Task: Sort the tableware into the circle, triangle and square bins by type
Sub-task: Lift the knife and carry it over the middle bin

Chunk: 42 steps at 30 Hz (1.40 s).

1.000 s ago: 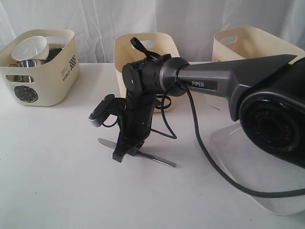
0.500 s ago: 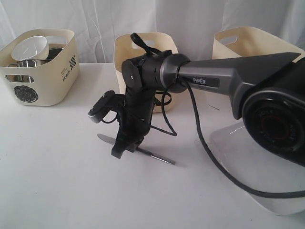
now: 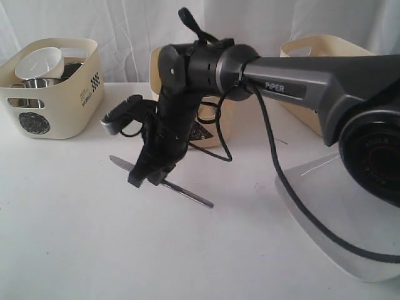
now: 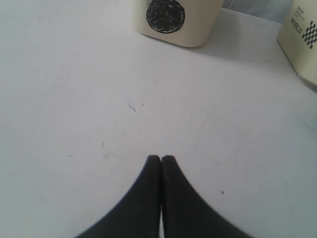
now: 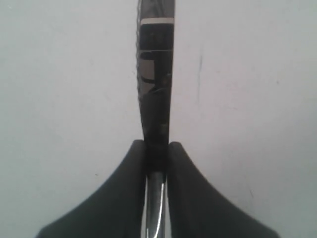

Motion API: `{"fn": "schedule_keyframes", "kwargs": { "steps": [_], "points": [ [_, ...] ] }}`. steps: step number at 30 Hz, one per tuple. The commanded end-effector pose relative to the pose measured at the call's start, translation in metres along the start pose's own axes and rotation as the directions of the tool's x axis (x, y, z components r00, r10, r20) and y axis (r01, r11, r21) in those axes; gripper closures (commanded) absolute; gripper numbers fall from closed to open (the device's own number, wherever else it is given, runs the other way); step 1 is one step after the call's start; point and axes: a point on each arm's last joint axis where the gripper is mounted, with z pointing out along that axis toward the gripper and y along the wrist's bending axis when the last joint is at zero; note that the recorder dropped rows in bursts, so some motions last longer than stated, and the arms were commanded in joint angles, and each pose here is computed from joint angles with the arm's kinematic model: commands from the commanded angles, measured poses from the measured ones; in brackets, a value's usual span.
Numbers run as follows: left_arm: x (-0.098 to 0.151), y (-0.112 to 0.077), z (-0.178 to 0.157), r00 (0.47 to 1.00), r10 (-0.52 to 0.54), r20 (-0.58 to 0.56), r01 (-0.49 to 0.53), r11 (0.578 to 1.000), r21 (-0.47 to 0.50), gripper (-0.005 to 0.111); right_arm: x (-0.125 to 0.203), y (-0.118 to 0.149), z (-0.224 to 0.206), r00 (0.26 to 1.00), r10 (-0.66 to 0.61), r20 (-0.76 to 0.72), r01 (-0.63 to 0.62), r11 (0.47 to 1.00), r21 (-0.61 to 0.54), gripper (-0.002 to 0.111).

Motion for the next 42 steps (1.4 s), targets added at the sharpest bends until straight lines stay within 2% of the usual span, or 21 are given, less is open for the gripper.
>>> {"fn": "schedule_keyframes", "kwargs": {
  "steps": [1,4,10,17,23,28,31,32,34,36,40,42],
  "points": [
    [0.001,0.0,0.0,1.0,-0.003,0.004,0.003,1.0,0.007,0.107,-0.014,-0.003,-0.056,0.982,0.089,0.164,-0.084,0.996,-0.038,0.108],
    [0.001,0.0,0.0,1.0,-0.003,0.004,0.003,1.0,0.007,0.107,-0.011,-0.023,-0.077,0.953,0.201,0.227,-0.179,0.977,-0.111,0.108],
    [0.001,0.0,0.0,1.0,-0.003,0.004,0.003,1.0,0.007,0.107,0.008,-0.071,-0.104,0.846,0.422,0.326,-0.331,0.894,-0.301,0.108],
    [0.001,0.0,0.0,1.0,-0.003,0.004,0.003,1.0,0.007,0.107,0.031,-0.118,-0.125,0.716,0.558,0.42,-0.43,0.826,-0.365,0.108],
    [0.001,0.0,0.0,1.0,-0.003,0.004,0.003,1.0,0.007,0.107,0.042,-0.144,-0.142,0.576,0.641,0.507,-0.402,0.762,-0.507,0.108],
    [0.001,0.0,0.0,1.0,-0.003,0.004,0.003,1.0,0.007,0.107,0.05,-0.171,-0.135,0.447,0.702,0.555,-0.391,0.711,-0.584,0.108],
    [0.001,0.0,0.0,1.0,-0.003,0.004,0.003,1.0,0.007,0.107,0.048,-0.186,-0.123,0.328,0.74,0.588,-0.328,0.673,-0.663,0.108],
    [0.001,0.0,0.0,1.0,-0.003,0.004,0.003,1.0,0.007,0.107,0.047,-0.193,-0.117,0.26,0.763,0.592,-0.298,0.647,-0.702,0.108],
    [0.001,0.0,0.0,1.0,-0.003,0.004,0.003,1.0,0.007,0.107,0.046,-0.201,-0.108,0.189,0.77,0.61,-0.263,0.638,-0.724,0.108],
    [0.001,0.0,0.0,1.0,-0.003,0.004,0.003,1.0,0.007,0.107,0.048,-0.209,-0.092,0.183,0.749,0.637,-0.303,0.659,-0.688,0.108],
    [0.001,0.0,0.0,1.0,-0.003,0.004,0.003,1.0,0.007,0.107,0.048,-0.22,-0.07,0.131,0.751,0.647,-0.418,0.634,-0.651,0.108],
    [0.001,0.0,0.0,1.0,-0.003,0.004,0.003,1.0,0.007,0.107,0.046,-0.222,-0.065,0.132,0.717,0.685,-0.453,0.658,-0.602,0.108]
  ]
}}
